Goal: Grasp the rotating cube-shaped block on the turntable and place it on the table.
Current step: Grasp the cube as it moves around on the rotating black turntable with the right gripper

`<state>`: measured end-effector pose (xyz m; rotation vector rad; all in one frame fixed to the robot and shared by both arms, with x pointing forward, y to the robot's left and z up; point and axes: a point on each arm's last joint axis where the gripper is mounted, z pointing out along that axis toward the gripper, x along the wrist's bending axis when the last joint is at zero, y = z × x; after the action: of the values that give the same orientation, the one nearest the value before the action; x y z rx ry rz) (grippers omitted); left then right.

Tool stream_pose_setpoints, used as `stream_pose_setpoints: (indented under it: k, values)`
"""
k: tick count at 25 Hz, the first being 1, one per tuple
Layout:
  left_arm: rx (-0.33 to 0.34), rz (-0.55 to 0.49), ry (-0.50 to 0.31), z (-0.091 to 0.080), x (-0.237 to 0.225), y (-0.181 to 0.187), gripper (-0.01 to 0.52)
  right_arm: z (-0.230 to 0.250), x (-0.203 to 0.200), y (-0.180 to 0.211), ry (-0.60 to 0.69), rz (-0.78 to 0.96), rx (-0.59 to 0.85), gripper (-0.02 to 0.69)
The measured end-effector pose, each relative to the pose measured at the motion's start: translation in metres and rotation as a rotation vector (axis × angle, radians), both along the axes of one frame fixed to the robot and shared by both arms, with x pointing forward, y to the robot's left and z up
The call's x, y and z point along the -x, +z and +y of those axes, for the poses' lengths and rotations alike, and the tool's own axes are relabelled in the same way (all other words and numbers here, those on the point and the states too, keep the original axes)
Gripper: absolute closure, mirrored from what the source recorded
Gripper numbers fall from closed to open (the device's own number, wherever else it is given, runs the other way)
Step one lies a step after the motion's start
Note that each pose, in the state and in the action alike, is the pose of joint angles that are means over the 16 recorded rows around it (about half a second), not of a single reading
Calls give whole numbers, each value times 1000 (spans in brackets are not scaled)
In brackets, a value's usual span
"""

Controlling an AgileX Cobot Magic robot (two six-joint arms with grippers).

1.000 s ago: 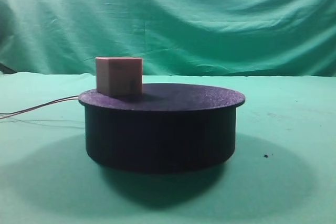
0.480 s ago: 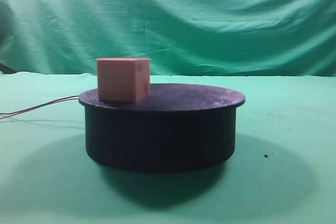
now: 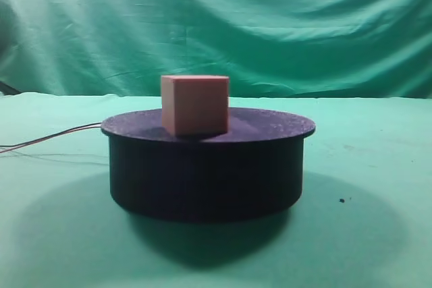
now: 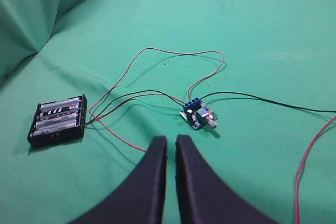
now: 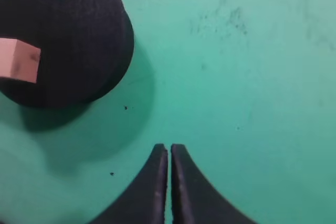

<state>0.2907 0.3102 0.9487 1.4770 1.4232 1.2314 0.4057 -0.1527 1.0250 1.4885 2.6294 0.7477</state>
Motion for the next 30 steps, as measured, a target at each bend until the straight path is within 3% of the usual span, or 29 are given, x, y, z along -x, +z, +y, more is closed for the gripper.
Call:
stream_pose_setpoints:
  k: [9, 13, 18, 25, 30]
  values:
    - [0, 0, 0, 0, 0, 0, 514, 28, -16, -7, 28, 31, -57, 133]
    - [0, 0, 0, 0, 0, 0, 514, 37, -26, -15, 49, 47, -48, 54]
    - [0, 0, 0, 0, 0, 0, 514, 47, -37, -28, 84, 69, -10, 100]
    - [0, 0, 0, 0, 0, 0, 514, 54, -48, -39, 130, 84, 50, 274]
    - [0, 0, 0, 0, 0, 0, 514, 49, -49, -24, 137, 41, 87, 377]
